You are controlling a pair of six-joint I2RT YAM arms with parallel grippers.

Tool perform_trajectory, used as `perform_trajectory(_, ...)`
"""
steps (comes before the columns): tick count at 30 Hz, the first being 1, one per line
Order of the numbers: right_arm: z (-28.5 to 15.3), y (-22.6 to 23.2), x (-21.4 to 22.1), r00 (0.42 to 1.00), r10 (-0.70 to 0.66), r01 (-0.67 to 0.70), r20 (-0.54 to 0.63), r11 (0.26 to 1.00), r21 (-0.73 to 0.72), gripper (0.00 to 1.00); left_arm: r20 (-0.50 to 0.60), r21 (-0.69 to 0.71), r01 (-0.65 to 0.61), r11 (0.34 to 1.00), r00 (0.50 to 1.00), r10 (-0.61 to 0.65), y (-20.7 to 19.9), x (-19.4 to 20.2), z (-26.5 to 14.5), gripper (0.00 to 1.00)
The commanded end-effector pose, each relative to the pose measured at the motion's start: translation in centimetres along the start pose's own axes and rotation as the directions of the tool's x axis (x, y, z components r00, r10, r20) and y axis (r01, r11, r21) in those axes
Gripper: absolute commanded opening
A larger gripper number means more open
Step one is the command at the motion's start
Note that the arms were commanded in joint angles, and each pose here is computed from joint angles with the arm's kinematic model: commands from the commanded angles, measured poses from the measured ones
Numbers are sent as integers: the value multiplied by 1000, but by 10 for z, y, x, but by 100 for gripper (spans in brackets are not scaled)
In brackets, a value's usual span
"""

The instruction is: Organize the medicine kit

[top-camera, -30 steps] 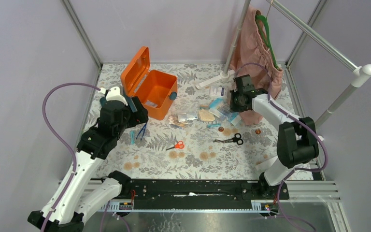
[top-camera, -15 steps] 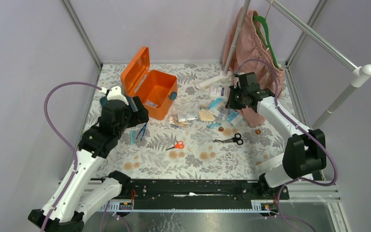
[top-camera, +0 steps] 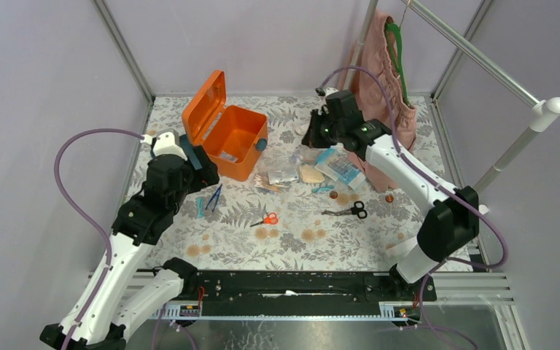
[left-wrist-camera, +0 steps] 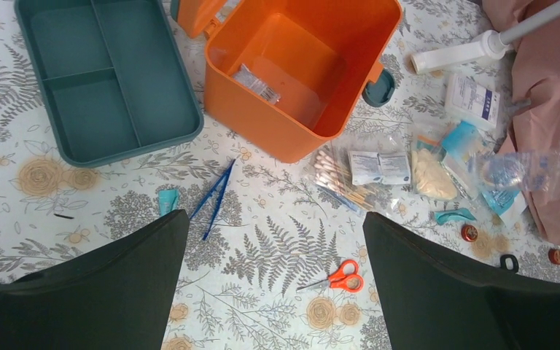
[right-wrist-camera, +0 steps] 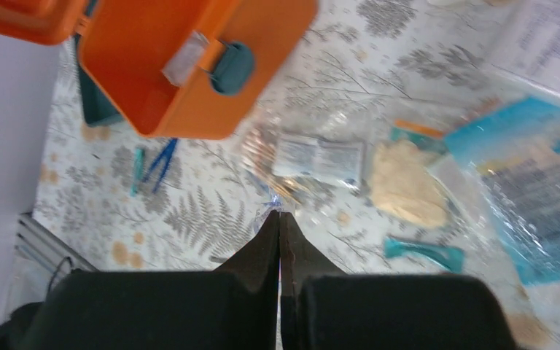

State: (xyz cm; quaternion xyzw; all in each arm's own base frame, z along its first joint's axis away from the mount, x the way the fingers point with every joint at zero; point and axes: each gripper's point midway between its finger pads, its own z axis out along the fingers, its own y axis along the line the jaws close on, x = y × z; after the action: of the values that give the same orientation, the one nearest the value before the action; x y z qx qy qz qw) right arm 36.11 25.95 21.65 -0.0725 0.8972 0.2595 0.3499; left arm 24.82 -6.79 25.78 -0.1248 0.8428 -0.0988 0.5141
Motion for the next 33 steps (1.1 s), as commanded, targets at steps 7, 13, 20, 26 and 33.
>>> perform_trajectory(7,41,114,-57,997,60,-43,53,962,-271,0,64,-71,19,997,998,-14,19,-10,-16,99)
perform_trajectory(13,77,157,-71,997,67,-46,41,924,-381,0,69,-84,25,996,997,-19,24,-9,-19,99)
perform_trajectory(20,122,190,-71,999,7,16,51,894,-447,0,61,-95,20,995,998,-14,27,-6,-20,99)
perform_trajectory(26,143,188,-64,998,-19,40,53,901,-431,14,66,-95,27,995,998,-21,26,-7,-20,99)
perform_trajectory(33,126,172,-68,991,-92,121,96,928,-353,23,56,-102,19,995,998,-14,27,-5,-17,99)
